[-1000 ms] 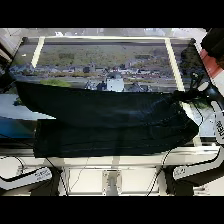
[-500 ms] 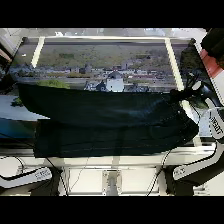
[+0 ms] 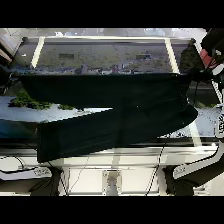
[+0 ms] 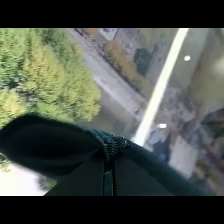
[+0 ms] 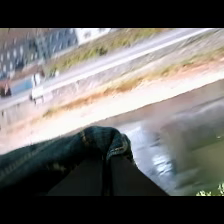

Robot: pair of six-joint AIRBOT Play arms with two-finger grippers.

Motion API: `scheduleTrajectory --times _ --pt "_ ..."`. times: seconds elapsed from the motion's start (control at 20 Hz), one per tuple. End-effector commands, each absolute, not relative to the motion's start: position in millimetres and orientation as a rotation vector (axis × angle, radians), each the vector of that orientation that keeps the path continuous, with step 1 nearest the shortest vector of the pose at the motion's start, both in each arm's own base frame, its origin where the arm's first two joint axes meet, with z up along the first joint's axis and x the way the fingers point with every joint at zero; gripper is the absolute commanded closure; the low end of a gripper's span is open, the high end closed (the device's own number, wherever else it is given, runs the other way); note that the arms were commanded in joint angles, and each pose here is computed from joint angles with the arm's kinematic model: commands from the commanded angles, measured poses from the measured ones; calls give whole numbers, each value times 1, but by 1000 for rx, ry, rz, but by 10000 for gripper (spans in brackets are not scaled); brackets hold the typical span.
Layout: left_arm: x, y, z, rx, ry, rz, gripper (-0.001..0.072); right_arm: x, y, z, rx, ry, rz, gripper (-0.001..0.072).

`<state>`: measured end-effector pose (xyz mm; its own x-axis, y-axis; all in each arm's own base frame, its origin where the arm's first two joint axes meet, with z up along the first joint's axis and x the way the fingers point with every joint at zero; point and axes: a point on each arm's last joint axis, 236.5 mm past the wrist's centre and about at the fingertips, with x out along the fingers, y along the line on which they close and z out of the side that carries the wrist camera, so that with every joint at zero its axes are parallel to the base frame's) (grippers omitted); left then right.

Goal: Fold the clothes and pants, and hang the long-sleeved shirts on hangers.

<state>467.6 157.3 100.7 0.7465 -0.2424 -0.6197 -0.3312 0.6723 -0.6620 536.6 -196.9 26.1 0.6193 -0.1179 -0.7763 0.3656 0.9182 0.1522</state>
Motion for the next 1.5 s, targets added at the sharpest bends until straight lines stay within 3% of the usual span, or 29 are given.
scheduleTrajectory --times 0.0,0.25,0.4,0.45,0.5,0.55,0.65,0.7,0.95,1.1,1.15,1.2,1.25,1.35,1.45 --pt "502 160 80 -999 680 54 681 550 -214 35 406 774 -351 693" --pt "561 137 38 -1123 594 29 681 570 -202 4 513 758 -333 692" --pt "577 137 37 -1106 529 40 679 578 -206 1 519 722 -339 690" --pt "580 140 41 -1086 502 41 673 580 -208 4 501 709 -334 605" --pt "583 141 45 -1084 482 35 667 581 -207 5 485 707 -324 447" --pt "585 139 50 -1090 464 23 594 581 -206 5 477 727 -311 439" --pt "588 132 63 -1110 439 -28 303 581 -206 14 467 754 -293 422" --pt "588 127 72 -1086 441 -71 262 581 -207 26 441 757 -288 392" --pt "574 106 140 -974 410 -270 261 566 -222 110 314 777 -292 370" --pt "542 96 184 -927 405 -378 261 528 -222 132 224 856 -268 374" --pt "525 92 189 -879 444 -409 263 511 -221 134 169 903 -258 424" --pt "497 92 171 -804 582 -392 298 487 -227 134 87 968 -271 675" --pt "462 102 135 -745 797 -290 361 465 -233 133 31 1015 -303 690" --pt "360 150 64 -518 1252 21 360 429 -243 131 32 1033 -357 690" --pt "293 185 43 -373 1410 220 360 395 -241 116 81 1037 -378 689"
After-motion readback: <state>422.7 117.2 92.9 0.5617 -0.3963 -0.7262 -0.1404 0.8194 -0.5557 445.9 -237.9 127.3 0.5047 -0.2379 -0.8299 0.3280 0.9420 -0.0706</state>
